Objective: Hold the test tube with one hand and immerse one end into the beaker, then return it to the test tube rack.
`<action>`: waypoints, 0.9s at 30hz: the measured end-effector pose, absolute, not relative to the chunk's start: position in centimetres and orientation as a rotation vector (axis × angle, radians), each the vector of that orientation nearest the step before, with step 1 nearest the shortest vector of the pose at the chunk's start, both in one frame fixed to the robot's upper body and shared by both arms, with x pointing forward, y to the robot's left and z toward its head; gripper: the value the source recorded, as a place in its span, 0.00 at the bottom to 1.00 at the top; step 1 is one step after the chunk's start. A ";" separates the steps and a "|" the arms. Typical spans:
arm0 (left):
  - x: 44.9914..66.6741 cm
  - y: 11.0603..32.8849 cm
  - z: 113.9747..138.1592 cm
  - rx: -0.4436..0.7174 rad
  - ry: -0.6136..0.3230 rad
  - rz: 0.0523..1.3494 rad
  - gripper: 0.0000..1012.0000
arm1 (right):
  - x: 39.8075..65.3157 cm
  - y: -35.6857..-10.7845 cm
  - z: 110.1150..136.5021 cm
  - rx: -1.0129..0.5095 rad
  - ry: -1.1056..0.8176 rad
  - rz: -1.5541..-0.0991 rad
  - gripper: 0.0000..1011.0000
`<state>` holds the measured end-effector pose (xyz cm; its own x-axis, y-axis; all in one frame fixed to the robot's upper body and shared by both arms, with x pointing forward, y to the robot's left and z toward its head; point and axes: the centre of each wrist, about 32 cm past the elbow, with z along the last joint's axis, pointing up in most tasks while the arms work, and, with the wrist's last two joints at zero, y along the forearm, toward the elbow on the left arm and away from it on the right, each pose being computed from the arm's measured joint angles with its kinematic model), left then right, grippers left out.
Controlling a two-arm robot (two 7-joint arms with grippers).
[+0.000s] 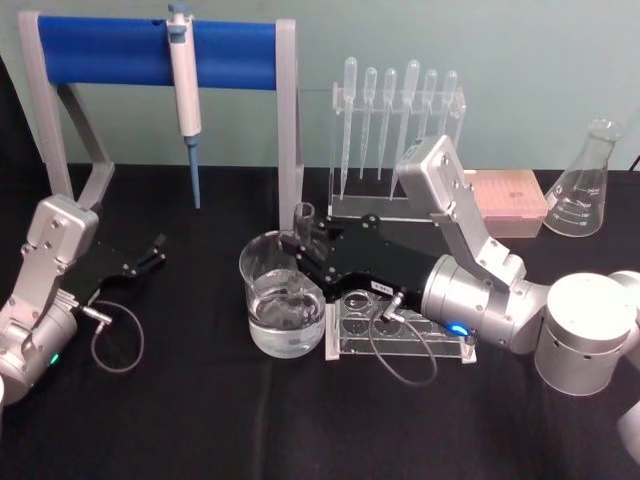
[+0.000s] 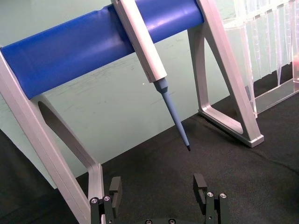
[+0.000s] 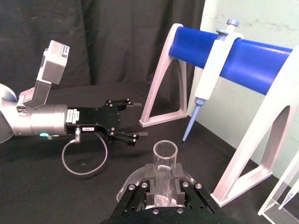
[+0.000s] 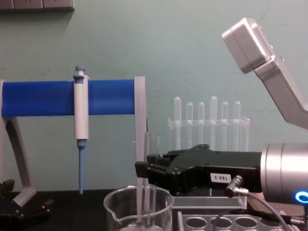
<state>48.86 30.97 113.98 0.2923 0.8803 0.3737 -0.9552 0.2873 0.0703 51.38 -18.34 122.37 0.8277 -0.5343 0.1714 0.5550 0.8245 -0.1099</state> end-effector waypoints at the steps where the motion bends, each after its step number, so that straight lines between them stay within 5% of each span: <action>1: 48.9 31.0 114.0 0.304 -0.285 1.248 0.99 | 51.3 -18.4 122.3 -0.159 -0.134 -0.581 0.24; 27: 48.9 31.0 114.0 0.304 -0.285 1.248 0.99 | 51.0 -18.6 121.5 -0.171 -0.119 -0.568 0.24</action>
